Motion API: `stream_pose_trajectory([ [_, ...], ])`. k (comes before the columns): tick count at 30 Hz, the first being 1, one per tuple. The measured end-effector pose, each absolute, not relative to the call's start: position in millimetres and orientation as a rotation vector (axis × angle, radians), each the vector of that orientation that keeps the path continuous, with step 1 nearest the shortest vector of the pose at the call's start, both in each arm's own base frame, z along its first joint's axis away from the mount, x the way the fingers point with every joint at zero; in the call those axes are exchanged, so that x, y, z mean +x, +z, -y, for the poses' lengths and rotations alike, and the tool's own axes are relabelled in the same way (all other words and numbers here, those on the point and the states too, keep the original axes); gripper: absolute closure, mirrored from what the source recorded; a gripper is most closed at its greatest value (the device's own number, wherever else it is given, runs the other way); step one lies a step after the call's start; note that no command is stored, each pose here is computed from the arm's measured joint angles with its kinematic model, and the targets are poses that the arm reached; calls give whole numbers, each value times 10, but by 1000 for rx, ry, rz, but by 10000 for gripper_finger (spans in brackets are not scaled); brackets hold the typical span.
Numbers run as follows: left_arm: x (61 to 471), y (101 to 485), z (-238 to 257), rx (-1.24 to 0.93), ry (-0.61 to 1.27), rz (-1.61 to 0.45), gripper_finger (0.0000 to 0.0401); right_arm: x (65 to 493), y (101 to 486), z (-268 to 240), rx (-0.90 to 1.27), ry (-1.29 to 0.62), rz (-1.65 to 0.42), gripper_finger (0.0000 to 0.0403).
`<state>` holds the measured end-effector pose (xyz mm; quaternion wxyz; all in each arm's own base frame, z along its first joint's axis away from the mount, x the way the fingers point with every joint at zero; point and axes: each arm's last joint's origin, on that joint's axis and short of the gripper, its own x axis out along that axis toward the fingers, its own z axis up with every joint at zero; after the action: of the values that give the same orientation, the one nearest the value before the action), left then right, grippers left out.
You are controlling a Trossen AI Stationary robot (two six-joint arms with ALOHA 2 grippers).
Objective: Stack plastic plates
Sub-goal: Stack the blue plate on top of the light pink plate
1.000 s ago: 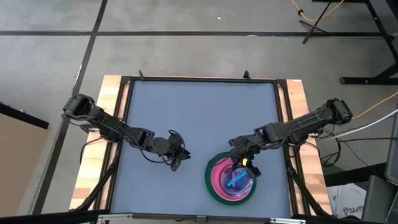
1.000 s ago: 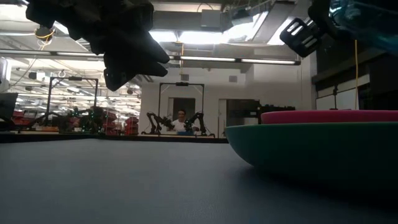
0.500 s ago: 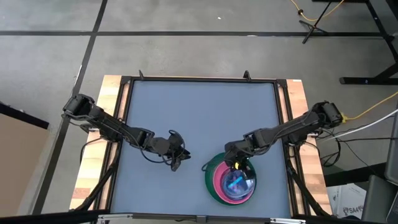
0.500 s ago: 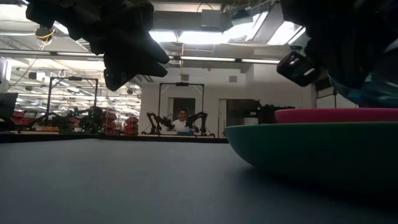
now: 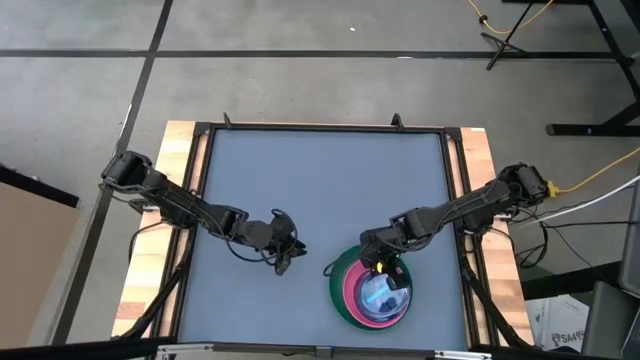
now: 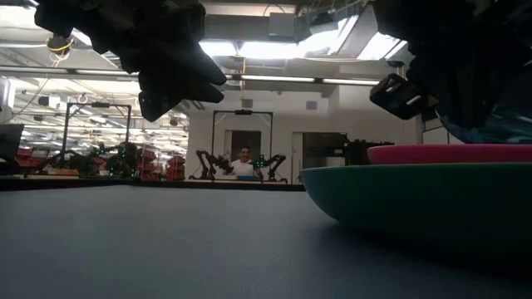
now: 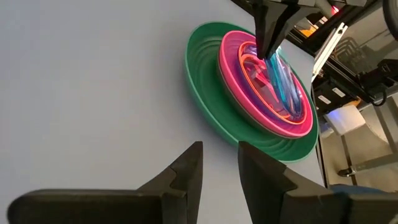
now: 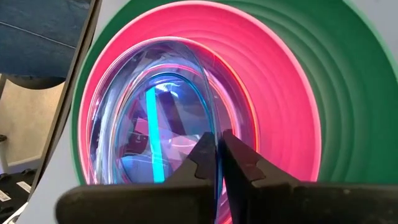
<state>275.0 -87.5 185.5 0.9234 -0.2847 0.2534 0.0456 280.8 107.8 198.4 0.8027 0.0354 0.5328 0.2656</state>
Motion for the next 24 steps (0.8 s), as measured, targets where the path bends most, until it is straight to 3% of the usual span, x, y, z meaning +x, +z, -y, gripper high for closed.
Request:
stream_pose_trajectory([
  [10, 2751, 1855, 875, -584, 94, -520, 307, 2807, 1983, -1077, 74, 567, -1142, 334],
  [24, 2750, 1855, 875, -584, 94, -520, 307, 2807, 1983, -1077, 71, 569, -1141, 304],
])
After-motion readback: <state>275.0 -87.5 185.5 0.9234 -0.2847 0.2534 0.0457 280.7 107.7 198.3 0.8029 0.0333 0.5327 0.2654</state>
